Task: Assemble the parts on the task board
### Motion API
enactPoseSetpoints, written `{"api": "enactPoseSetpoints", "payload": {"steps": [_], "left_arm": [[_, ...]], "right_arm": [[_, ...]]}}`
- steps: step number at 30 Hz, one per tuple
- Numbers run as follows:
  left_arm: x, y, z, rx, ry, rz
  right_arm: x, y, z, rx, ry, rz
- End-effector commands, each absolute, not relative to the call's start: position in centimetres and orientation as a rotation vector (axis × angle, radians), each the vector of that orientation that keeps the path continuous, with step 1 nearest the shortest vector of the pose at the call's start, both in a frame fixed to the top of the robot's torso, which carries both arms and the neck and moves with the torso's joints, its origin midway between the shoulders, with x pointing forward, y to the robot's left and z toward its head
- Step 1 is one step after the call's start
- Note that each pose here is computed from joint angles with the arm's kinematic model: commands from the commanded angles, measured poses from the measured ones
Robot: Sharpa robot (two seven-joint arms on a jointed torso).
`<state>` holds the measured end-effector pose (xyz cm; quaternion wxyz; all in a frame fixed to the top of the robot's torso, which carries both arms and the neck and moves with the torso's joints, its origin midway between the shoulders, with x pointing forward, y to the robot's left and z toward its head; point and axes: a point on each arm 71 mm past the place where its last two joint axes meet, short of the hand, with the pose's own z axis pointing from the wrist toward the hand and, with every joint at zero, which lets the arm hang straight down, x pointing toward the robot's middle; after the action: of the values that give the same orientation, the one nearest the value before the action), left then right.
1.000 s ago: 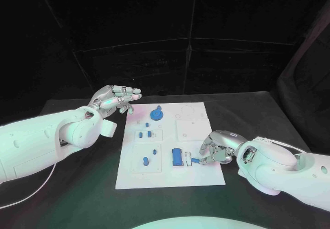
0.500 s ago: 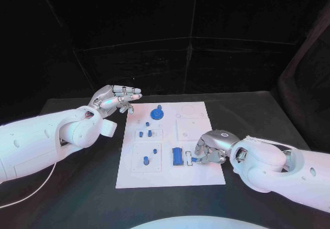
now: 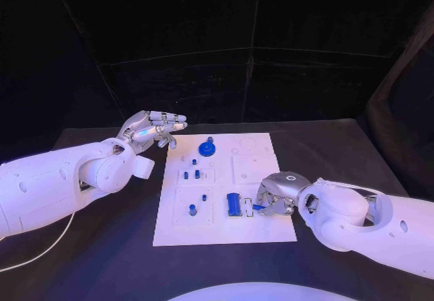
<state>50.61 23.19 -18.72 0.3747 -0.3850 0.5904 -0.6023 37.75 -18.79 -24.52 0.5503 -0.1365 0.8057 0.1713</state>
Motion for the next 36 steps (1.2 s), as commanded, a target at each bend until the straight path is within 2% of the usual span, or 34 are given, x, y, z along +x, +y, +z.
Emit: {"api": "enactPoseSetpoints", "payload": {"steps": [1, 8, 18, 36], "left_arm": [[50.6, 23.1, -18.6, -0.983, 1.512, -1.558], [50.6, 23.1, -18.6, -0.983, 1.513, -1.557], [50.6, 23.1, -18.6, -0.985, 1.514, -1.555], [50.6, 23.2, -18.7, -0.987, 1.519, -1.555]], "right_arm": [[37.6, -19.1, -25.2, -0.359, 1.955, 0.337], [37.6, -19.1, -25.3, -0.378, 1.956, 0.299], [37.6, -18.9, -25.0, -0.437, 1.891, 0.243], [37.2, -18.3, -23.5, -0.342, 1.746, 0.323]]}}
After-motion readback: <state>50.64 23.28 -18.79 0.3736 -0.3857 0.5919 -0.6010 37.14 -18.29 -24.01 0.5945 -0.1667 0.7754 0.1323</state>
